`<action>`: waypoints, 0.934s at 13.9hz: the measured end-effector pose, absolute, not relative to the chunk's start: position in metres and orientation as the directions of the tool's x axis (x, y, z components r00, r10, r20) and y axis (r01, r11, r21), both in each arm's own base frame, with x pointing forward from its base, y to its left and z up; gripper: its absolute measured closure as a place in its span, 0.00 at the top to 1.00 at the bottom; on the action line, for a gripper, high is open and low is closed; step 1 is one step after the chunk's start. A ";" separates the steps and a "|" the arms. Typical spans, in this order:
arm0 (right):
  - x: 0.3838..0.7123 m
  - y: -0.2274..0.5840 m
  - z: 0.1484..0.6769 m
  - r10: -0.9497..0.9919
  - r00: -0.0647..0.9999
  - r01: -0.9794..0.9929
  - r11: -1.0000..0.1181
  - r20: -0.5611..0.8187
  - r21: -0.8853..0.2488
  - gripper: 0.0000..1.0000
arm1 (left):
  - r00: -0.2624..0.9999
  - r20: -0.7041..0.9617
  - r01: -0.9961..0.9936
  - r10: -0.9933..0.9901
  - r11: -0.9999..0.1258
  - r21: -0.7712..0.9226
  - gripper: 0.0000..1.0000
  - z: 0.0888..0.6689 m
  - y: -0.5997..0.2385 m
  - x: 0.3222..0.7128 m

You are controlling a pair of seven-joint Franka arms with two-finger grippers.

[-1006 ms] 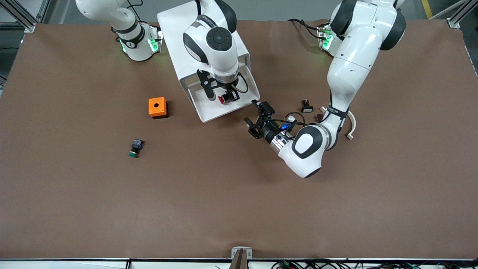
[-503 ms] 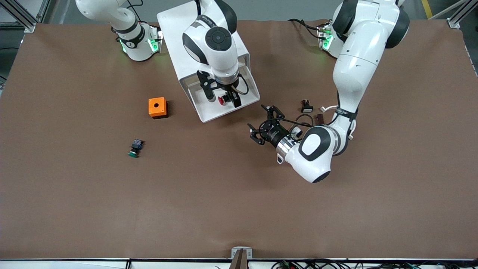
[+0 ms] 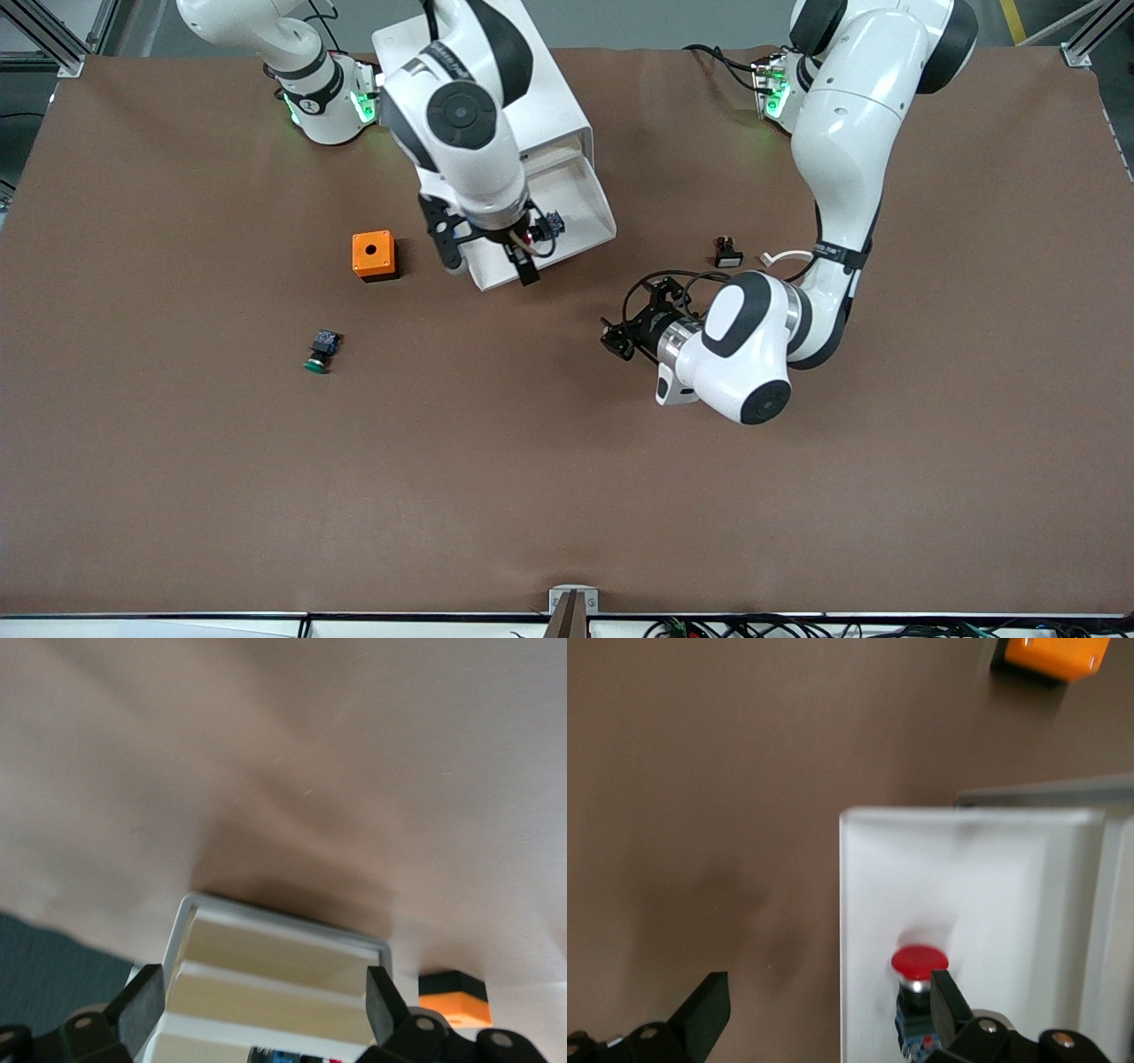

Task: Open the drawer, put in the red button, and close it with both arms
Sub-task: 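Withdraw the right gripper to rest while the left gripper pushes the drawer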

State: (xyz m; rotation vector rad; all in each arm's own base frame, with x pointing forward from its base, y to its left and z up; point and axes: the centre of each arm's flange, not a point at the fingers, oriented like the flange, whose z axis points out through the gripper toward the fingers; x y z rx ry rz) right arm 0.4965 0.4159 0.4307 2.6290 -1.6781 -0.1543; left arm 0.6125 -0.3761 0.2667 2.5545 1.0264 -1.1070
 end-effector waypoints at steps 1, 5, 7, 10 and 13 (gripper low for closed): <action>0.513 0.394 0.441 -0.892 0.446 -0.887 -0.452 -0.074 0.093 1.00 | 0.539 -0.665 0.647 0.517 -0.759 -0.066 1.00 0.275 -0.381 0.615; 0.574 0.287 0.457 -0.816 0.567 -0.807 -0.578 -0.112 0.124 1.00 | 0.715 -0.534 0.561 0.451 -0.826 0.053 1.00 0.303 -0.393 0.619; 0.599 0.226 0.457 -0.764 0.631 -0.758 -0.644 -0.134 0.106 1.00 | 0.791 -0.448 0.494 0.417 -0.867 0.066 1.00 0.314 -0.395 0.620; 0.628 0.124 0.464 -0.671 0.722 -0.670 -0.739 -0.165 0.072 1.00 | 0.856 -0.341 0.437 0.388 -0.896 0.076 1.00 0.319 -0.405 0.620; 0.633 0.046 0.493 -0.540 0.816 -0.540 -0.840 -0.207 0.062 1.00 | 0.901 -0.231 0.395 0.366 -0.914 0.090 1.00 0.322 -0.417 0.621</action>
